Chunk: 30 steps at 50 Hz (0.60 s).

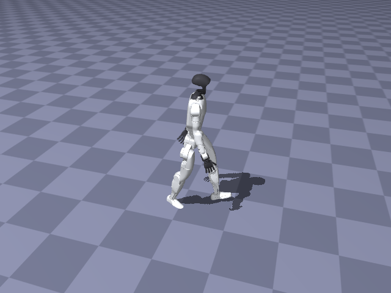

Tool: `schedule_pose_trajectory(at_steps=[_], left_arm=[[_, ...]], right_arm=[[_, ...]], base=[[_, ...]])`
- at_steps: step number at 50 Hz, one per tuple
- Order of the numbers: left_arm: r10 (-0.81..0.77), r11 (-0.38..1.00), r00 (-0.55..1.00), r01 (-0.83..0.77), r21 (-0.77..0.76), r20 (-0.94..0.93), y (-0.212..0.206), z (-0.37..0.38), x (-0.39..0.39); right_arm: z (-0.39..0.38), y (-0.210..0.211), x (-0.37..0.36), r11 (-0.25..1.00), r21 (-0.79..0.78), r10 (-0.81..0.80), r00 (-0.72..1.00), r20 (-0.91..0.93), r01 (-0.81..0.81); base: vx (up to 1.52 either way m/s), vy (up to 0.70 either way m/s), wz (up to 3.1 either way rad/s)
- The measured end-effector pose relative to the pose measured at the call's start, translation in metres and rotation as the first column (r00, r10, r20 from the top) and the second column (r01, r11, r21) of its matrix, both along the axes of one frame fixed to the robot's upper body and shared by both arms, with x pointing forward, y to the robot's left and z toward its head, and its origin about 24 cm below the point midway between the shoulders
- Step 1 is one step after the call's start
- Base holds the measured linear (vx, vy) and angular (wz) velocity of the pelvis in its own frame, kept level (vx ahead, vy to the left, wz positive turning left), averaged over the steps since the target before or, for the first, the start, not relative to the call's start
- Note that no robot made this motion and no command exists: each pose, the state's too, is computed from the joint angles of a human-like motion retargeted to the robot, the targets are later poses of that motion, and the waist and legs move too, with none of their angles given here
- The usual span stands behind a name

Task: Walk run

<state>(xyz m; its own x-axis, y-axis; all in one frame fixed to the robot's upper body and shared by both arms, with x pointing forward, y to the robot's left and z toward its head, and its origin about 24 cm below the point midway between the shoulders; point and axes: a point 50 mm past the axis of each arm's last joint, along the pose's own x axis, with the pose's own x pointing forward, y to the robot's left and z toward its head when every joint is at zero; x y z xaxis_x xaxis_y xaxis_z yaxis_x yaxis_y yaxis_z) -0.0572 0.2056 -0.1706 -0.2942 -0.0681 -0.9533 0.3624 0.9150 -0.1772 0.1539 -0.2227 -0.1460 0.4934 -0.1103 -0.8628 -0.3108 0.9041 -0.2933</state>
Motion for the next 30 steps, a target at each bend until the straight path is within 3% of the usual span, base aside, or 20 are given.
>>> schedule_pose_trajectory(at_steps=[5, 10, 17, 24, 30], left_arm=[[-0.048, 0.998, 0.999, 0.047, -0.038, -0.020, 0.003, 0.001, -0.001], [0.009, 0.997, 0.986, -0.023, 0.078, 0.168, 0.006, -0.004, 0.020], [0.106, 0.983, 0.911, -0.156, 0.096, 0.399, 0.033, 0.000, 0.084], [-0.090, 0.977, 0.813, -0.042, 0.211, 0.576, 0.068, 0.024, 0.169], [-0.192, 0.972, 0.698, 0.040, 0.230, 0.690, 0.072, 0.047, 0.224]], right_arm=[[-0.010, 0.005, -0.025, 0.998, 0.052, 0.034, 0.996, -0.087, -0.029], [-0.026, 0.006, -0.095, 0.996, 0.091, 0.013, 0.953, -0.302, 0.016], [-0.029, 0.004, -0.164, 0.991, 0.046, -0.092, 0.872, -0.481, 0.129], [-0.028, 0.013, -0.201, 0.970, 0.052, -0.165, 0.797, -0.580, 0.238], [-0.027, 0.024, -0.215, 0.961, 0.081, -0.159, 0.765, -0.623, 0.266]], base=[[0.89, 0.14, -0.59], [1.04, 0.25, -0.60], [0.79, 0.18, -0.18], [0.62, 0.07, 0.76], [0.75, -0.04, 0.54]])
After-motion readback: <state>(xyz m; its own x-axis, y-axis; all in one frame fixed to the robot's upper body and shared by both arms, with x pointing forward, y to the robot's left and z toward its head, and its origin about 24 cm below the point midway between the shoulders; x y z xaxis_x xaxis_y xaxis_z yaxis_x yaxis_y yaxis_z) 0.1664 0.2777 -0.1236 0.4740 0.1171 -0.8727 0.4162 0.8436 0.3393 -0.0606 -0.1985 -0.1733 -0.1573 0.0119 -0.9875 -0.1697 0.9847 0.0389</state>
